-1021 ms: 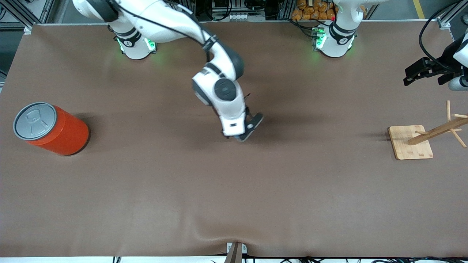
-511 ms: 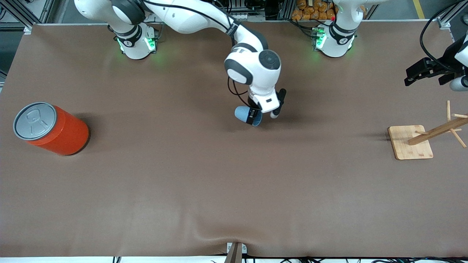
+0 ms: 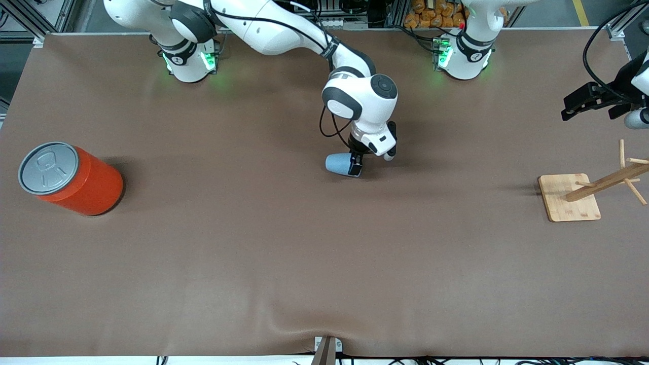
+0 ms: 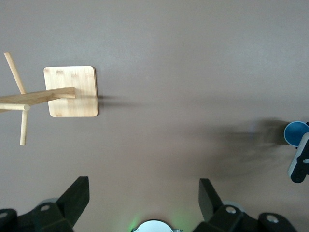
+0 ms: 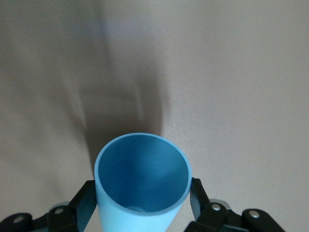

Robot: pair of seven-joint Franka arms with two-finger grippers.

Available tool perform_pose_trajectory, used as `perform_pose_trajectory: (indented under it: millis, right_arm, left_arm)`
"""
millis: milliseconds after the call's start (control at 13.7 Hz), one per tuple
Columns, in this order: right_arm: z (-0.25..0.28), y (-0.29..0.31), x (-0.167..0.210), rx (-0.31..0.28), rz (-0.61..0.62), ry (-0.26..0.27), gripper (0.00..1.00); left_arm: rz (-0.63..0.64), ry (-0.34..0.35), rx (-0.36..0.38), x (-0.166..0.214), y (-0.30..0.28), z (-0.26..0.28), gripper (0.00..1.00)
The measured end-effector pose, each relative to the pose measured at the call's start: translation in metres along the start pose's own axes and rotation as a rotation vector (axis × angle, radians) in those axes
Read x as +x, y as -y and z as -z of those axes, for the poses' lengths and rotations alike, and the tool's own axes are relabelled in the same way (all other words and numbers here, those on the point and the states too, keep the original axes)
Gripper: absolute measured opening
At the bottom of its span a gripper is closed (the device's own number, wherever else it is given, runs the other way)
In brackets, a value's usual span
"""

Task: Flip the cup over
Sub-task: 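Lay the cup sideways with the right gripper while the left gripper approaches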

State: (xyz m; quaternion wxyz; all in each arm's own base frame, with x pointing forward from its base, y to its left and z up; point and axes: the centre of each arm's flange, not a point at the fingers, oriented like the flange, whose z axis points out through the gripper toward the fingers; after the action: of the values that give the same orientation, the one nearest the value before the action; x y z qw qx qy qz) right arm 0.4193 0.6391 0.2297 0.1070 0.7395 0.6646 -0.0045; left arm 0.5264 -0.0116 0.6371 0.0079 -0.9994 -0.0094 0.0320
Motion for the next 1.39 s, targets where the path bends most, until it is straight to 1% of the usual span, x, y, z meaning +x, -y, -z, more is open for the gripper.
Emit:
perform_pose_trajectory:
  millis: [219, 365, 438, 657, 803, 1021, 1240, 1386]
  right_arm:
    - [-0.004, 0.008, 0.005, -0.009, 0.013, 0.002, 0.82]
    - [-0.004, 0.005, 0.005, -0.019, 0.007, -0.011, 0.97]
    - [-0.004, 0.003, 0.006, -0.023, 0.004, -0.017, 1.0]
    - [-0.005, 0.001, 0.005, -0.027, 0.002, -0.019, 1.0]
    - [-0.005, 0.001, 0.005, -0.027, 0.001, -0.019, 1.0]
    - [-0.001, -0.003, 0.004, -0.03, -0.004, -0.016, 1.0]
    - [0.014, -0.007, 0.0, -0.024, -0.014, 0.013, 1.0]
    - [0.034, -0.008, -0.005, -0.015, -0.02, 0.034, 1.0]
  left_arm:
    - [0.0, 0.006, 0.0, 0.002, 0.0, -0.003, 1.0]
    - [0.0, 0.012, 0.0, 0.004, 0.0, -0.006, 1.0]
    - [-0.001, 0.015, -0.001, 0.005, 0.0, -0.008, 1.0]
    - [-0.002, 0.032, -0.003, 0.01, -0.001, -0.016, 1.0]
    - [-0.004, 0.064, -0.022, 0.019, -0.003, -0.032, 1.0]
    - [-0.003, 0.135, -0.104, 0.038, -0.01, -0.068, 1.0]
    - [0.023, 0.215, -0.208, 0.059, -0.007, -0.111, 1.0]
    - [0.056, 0.266, -0.295, 0.074, -0.001, -0.144, 1.0]
